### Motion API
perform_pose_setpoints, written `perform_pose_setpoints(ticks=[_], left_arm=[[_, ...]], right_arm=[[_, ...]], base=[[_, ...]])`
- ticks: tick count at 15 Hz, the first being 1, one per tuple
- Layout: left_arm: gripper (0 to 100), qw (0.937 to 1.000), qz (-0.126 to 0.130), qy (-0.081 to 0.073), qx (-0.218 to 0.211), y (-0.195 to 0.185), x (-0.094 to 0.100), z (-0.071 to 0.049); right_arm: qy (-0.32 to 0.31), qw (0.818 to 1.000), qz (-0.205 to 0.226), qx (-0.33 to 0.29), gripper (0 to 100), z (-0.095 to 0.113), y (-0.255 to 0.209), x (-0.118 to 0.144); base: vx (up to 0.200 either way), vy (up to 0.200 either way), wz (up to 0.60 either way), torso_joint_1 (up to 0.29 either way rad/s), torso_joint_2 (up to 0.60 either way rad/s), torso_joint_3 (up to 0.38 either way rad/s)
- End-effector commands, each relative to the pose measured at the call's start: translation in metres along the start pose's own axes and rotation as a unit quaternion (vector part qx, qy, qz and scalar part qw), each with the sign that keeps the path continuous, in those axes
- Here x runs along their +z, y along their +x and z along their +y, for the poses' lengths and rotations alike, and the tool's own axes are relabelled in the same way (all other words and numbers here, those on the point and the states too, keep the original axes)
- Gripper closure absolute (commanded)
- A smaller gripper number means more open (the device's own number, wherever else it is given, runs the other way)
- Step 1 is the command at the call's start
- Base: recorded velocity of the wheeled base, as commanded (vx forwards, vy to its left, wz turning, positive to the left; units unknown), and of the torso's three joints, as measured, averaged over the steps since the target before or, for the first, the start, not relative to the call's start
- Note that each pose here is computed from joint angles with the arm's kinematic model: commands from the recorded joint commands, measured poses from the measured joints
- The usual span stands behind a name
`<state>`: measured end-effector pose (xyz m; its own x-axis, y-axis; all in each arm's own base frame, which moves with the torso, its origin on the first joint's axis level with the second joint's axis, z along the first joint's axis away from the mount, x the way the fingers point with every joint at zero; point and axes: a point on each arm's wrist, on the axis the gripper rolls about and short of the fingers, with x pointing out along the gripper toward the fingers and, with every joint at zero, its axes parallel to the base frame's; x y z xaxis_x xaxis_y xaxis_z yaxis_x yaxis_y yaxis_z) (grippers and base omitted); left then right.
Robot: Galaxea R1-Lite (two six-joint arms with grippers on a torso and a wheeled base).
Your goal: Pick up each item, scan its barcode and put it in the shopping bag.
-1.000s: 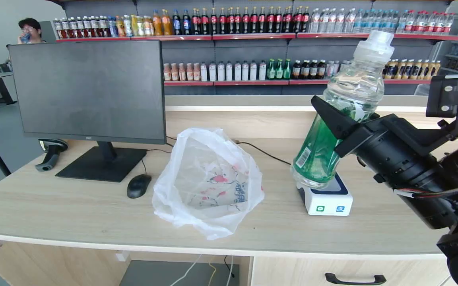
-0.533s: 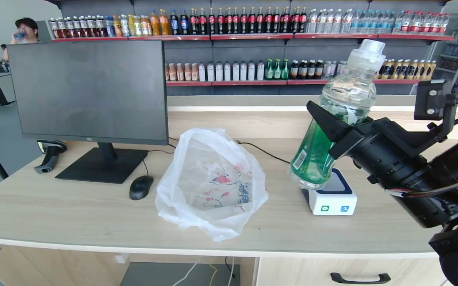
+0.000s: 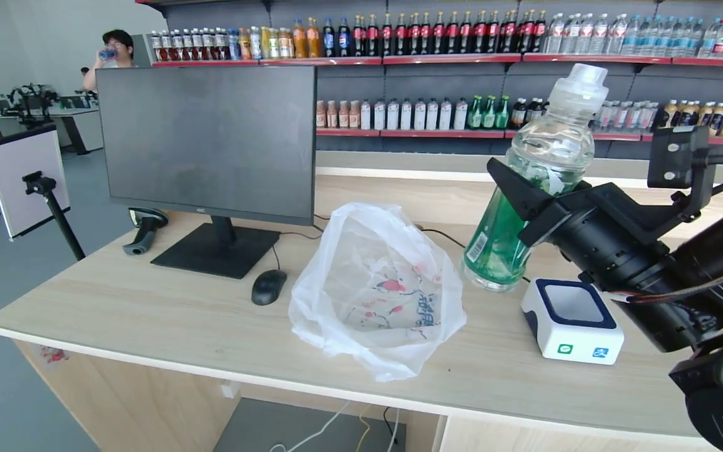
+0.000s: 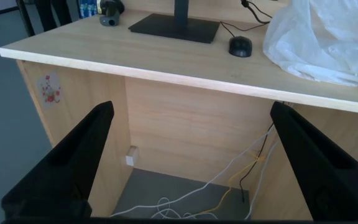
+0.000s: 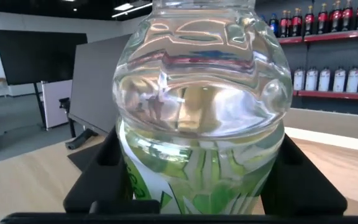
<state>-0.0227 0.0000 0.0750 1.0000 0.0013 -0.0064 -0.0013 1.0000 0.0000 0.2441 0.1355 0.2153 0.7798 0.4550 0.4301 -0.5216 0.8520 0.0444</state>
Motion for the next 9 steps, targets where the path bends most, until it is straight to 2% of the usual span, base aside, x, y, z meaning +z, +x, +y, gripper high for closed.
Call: perform_pose_setpoints(ticks=[1,4,6,9], left_arm=[[0,1.0,0.001,0.0,-0.001,0.0,0.0,0.0],[0,1.0,0.001,-0.001,0.001,0.0,0.0,0.0],[0,1.0,0.001,-0.001,-0.001,0.0,0.0,0.0],[0,1.0,0.001,-0.001,-0.001,0.0,0.0,0.0]], right_arm=[[0.0,1.0,0.01,0.0,100,-0.001,0.003,-0.007],[0.001,1.0,0.012,0.002,100,-0.001,0.017,-0.019],[0.003,1.0,0.028,0.005,100,0.001,0.026,-0.037],[0.014,0.998,0.034,0.058,100,0.022,0.042,-0.058]], base=[[0.0,0.0,0.0,0.0,0.0,0.0],[0.0,0.0,0.0,0.0,0.0,0.0],[0.0,0.0,0.0,0.0,0.0,0.0],[0.0,0.0,0.0,0.0,0.0,0.0]])
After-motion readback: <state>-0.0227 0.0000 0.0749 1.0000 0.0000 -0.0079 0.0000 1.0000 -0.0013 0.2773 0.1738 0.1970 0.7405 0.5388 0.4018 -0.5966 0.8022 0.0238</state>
